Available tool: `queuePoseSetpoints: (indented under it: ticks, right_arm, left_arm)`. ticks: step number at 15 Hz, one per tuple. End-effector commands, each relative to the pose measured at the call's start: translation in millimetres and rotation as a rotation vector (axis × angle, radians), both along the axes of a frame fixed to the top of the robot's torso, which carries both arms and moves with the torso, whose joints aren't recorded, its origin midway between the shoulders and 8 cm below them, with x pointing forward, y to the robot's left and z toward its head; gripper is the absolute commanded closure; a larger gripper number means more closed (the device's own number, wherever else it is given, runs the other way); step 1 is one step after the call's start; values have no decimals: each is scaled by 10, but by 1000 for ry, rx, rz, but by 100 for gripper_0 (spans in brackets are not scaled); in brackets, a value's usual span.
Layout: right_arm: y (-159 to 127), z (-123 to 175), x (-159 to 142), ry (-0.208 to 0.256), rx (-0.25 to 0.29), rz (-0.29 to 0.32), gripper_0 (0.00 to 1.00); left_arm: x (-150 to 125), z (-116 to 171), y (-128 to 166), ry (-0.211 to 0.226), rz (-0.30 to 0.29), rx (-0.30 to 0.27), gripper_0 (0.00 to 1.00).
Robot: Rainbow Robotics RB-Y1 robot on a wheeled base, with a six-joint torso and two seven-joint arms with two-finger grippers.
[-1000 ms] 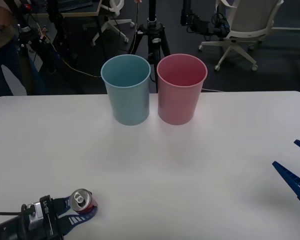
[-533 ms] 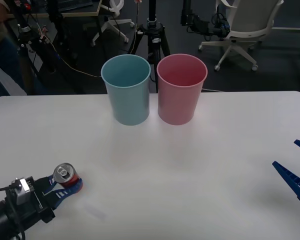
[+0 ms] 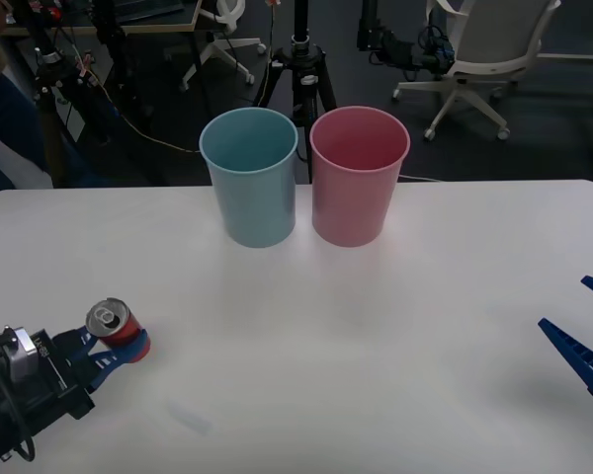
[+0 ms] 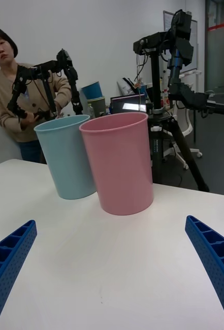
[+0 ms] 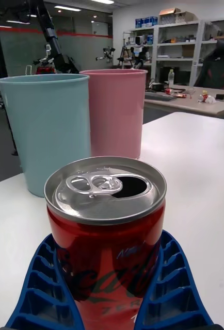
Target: Grasp the object on the table and drop it into the matching bin: aluminum can to the light blue bin, PET bottle to the pink bin.
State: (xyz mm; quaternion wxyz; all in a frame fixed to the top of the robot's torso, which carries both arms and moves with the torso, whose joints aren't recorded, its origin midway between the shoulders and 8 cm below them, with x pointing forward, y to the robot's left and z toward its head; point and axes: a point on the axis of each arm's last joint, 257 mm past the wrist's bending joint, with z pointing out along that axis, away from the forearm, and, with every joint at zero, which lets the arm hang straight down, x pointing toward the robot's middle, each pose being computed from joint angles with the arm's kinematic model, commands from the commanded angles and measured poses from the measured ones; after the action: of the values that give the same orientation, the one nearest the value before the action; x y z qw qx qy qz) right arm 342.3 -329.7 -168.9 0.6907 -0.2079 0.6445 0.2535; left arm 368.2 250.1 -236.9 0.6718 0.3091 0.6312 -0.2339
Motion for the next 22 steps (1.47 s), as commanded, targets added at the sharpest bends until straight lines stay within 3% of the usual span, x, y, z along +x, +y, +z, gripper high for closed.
queuePoseSetpoints:
  ticks: [1, 8, 12, 14, 15, 18, 22]
  right_arm:
    - [0, 0, 0, 0, 0, 0, 0]
    - [0, 0, 0, 0, 0, 0, 0]
    - [0, 0, 0, 0, 0, 0, 0]
    - [0, 0, 0, 0, 0, 0, 0]
    - [0, 0, 0, 0, 0, 0, 0]
    - [0, 0, 0, 0, 0, 0, 0]
    - [0, 0, 0, 0, 0, 0, 0]
  left_arm:
    - [146, 256, 18, -36, 27, 23, 88]
    - [441, 1083, 157, -87, 82, 59, 88]
    - [610, 1557, 206, -84, 108, 48, 88]
    - [749, 1799, 206, -106, 123, 41, 88]
    - [839, 1939, 150, -125, 118, 32, 87]
    - [1093, 2169, -111, -103, 104, -12, 88]
    - [1440, 2343, -337, -106, 108, -22, 88]
